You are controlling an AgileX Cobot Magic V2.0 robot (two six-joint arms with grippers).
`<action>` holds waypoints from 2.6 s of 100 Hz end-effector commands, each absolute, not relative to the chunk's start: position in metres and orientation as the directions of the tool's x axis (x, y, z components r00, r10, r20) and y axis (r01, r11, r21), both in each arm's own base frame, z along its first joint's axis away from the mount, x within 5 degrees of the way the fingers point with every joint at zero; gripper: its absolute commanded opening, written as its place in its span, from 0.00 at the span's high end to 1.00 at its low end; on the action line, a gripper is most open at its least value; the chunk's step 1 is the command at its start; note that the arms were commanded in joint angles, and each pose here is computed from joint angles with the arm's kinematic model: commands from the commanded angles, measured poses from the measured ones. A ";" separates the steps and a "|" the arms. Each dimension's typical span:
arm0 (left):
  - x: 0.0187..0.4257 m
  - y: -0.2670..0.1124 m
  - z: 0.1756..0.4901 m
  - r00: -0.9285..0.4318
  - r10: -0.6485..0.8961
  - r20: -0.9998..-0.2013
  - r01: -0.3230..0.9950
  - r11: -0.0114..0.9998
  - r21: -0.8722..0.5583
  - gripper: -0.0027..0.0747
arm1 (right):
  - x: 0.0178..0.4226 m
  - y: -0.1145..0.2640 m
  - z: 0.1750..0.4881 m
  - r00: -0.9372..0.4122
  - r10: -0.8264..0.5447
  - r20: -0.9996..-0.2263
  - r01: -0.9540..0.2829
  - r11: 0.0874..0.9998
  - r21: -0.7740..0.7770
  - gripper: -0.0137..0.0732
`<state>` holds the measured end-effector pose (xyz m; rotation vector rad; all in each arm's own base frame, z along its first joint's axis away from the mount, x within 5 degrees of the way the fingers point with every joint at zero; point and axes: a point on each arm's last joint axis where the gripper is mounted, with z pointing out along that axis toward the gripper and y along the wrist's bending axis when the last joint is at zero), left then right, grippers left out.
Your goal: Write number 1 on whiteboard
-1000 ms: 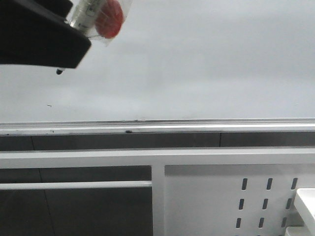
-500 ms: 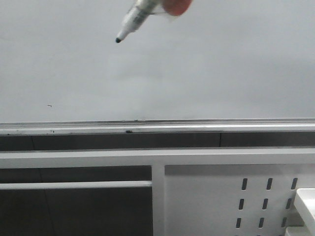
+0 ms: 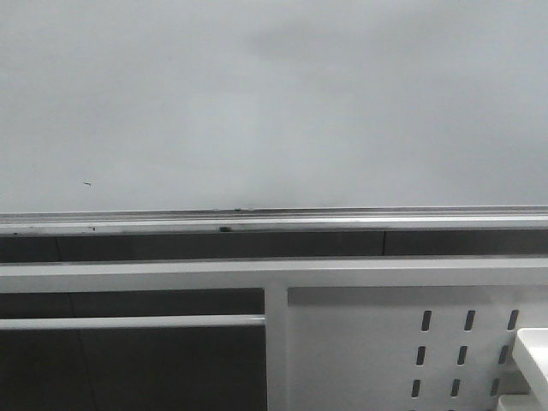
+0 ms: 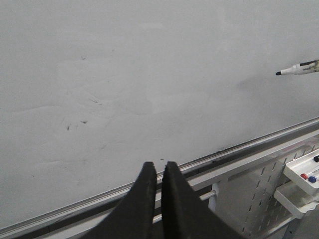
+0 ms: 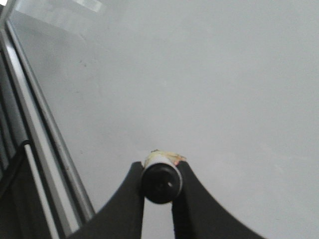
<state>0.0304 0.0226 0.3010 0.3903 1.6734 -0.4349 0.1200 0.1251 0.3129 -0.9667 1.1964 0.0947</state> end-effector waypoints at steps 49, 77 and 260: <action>0.027 0.021 0.311 -0.073 -0.056 -0.996 0.531 0.843 -0.086 0.99 | 0.147 0.129 0.320 0.440 -0.415 -0.796 -0.355 0.734 -0.579 0.92; 0.027 0.021 0.311 -0.072 -0.056 -0.996 0.531 0.843 -0.086 0.99 | 0.153 0.126 0.317 0.383 -0.422 -0.822 -0.324 0.772 -0.547 0.92; 0.020 0.010 0.314 -0.083 -0.085 -0.993 0.643 0.756 -0.119 0.96 | 0.111 0.165 0.337 0.127 -0.271 -0.954 -0.822 0.509 -0.254 0.92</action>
